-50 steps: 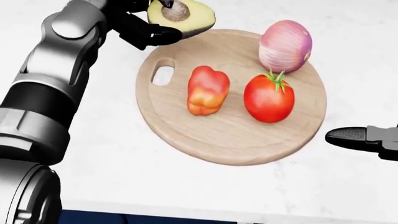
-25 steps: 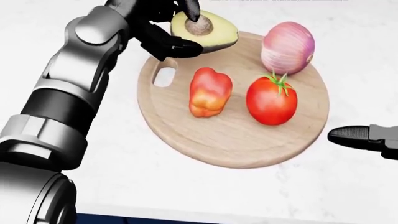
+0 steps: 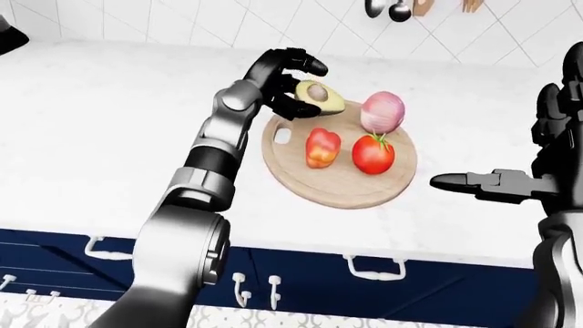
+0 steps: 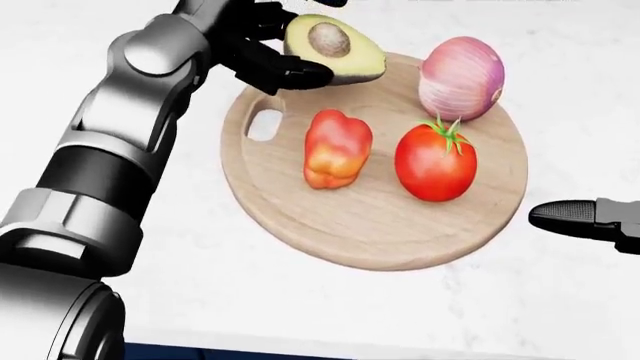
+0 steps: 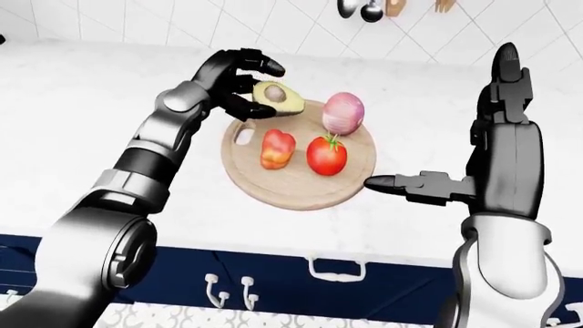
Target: Place the avocado, onion, tomato and bell pepper on the cutting board.
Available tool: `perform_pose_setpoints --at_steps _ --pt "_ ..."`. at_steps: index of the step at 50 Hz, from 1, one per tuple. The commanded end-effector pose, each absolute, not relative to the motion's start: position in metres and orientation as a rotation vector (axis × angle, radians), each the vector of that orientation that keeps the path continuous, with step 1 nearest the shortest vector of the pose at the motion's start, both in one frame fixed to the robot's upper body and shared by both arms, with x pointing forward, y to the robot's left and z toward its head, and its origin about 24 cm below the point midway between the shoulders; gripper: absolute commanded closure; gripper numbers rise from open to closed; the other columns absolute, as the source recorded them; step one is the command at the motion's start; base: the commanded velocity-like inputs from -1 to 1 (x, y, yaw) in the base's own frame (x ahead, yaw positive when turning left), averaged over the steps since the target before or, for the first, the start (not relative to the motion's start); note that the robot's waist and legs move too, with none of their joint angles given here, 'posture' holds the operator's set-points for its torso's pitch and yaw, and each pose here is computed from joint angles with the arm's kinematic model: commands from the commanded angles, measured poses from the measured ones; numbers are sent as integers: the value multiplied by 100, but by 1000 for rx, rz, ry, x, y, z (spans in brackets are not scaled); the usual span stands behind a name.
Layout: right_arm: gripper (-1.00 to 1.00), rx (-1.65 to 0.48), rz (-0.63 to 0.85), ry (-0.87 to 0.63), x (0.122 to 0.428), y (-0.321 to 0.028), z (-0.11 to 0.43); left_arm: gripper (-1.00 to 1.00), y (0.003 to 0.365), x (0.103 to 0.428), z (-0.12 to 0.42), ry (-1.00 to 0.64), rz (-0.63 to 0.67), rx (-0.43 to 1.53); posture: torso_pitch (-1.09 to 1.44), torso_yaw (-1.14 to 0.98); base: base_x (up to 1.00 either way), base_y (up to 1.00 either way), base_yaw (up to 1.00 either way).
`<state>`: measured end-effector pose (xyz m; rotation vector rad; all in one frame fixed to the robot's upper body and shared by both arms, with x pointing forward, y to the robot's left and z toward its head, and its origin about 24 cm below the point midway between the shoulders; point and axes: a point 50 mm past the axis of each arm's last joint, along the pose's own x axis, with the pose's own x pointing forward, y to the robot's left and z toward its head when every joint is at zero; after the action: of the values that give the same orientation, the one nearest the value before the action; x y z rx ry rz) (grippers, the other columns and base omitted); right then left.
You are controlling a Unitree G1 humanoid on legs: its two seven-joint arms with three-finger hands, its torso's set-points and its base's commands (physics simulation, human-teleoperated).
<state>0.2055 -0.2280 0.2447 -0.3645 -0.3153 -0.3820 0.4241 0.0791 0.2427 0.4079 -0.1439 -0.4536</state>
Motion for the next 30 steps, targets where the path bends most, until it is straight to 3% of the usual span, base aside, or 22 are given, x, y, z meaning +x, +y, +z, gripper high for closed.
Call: perform_pose_setpoints --at_steps 1,9,11,21,30 --pt "-100 -383 -397 -383 200 -227 255 -6 75 421 273 -258 -451 406 10 0 0 0 0" --pt "-100 -382 -398 -382 200 -227 253 -9 74 420 270 -250 -460 402 10 0 0 0 0" --pt "-100 -382 -397 -381 200 -227 253 -34 73 420 269 -248 -463 406 10 0 0 0 0" --pt "-100 -382 -399 -379 200 -226 251 -54 73 421 266 -236 -469 414 10 0 0 0 0" --pt "-100 -381 -399 -382 200 -226 253 -51 81 422 276 -251 -434 406 10 0 0 0 0"
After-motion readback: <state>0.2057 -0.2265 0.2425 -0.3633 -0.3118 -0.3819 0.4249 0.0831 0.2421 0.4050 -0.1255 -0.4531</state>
